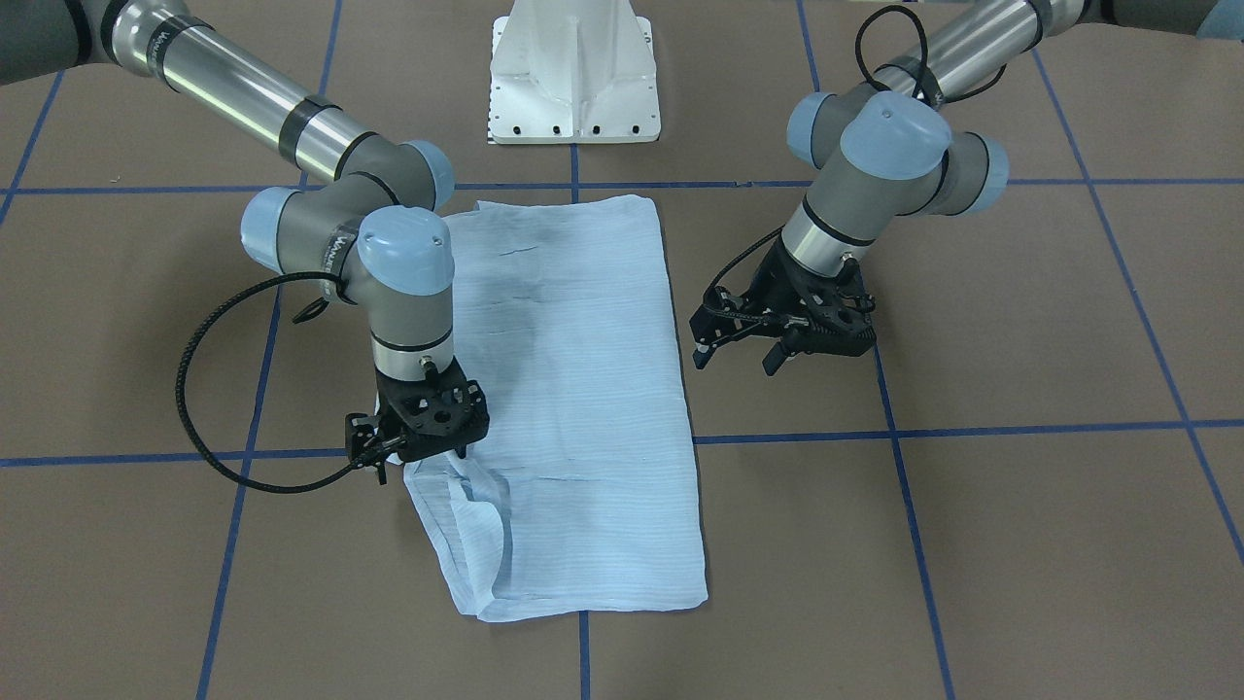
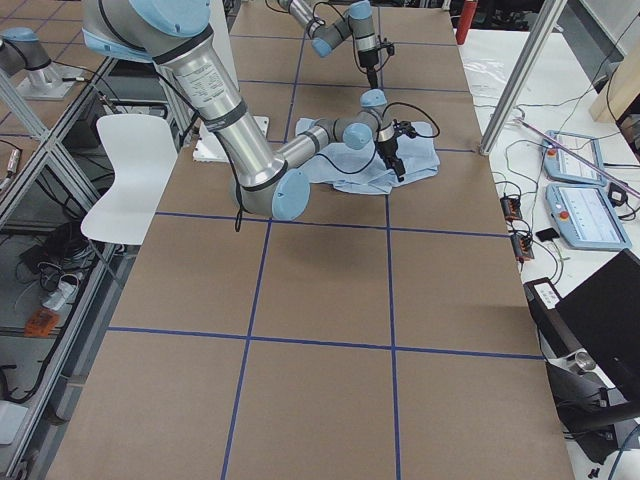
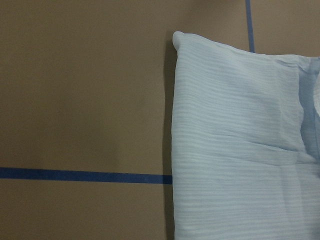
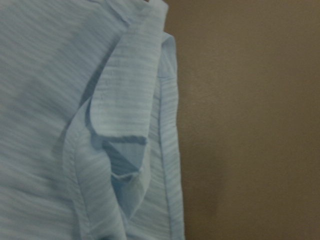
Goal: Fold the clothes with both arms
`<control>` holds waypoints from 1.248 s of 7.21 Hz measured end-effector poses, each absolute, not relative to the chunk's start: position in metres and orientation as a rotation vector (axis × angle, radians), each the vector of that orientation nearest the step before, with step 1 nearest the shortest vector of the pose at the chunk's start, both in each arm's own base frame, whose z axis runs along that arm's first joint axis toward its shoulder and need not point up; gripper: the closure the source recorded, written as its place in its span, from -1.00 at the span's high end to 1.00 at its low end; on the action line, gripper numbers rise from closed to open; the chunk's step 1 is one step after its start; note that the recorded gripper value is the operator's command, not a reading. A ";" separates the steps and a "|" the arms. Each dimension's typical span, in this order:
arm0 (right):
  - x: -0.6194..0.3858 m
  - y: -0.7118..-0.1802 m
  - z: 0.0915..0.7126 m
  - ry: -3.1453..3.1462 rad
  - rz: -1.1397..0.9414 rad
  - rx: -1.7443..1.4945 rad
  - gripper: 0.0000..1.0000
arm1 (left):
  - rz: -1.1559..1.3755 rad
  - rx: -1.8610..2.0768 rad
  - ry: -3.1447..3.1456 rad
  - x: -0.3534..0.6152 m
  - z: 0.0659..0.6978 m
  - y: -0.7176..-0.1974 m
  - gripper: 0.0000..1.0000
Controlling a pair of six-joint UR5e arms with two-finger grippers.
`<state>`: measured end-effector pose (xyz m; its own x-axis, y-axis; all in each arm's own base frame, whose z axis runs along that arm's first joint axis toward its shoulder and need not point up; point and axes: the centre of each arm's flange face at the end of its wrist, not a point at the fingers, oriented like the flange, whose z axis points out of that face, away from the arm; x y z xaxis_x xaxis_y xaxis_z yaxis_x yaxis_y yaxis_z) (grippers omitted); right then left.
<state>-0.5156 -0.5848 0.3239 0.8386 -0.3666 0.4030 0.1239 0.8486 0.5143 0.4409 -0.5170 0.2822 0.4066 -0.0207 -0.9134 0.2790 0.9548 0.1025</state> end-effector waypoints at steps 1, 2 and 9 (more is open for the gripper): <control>-0.489 -0.602 0.339 -0.503 -0.284 0.483 1.00 | -0.191 0.256 1.144 0.441 0.279 -0.516 1.00; -0.462 -0.617 0.354 -0.497 -0.292 0.466 1.00 | -0.191 0.257 1.148 0.441 0.275 -0.516 1.00; -0.372 -0.551 0.343 -0.822 -0.229 0.310 1.00 | -0.210 0.118 1.238 0.444 0.248 -0.465 1.00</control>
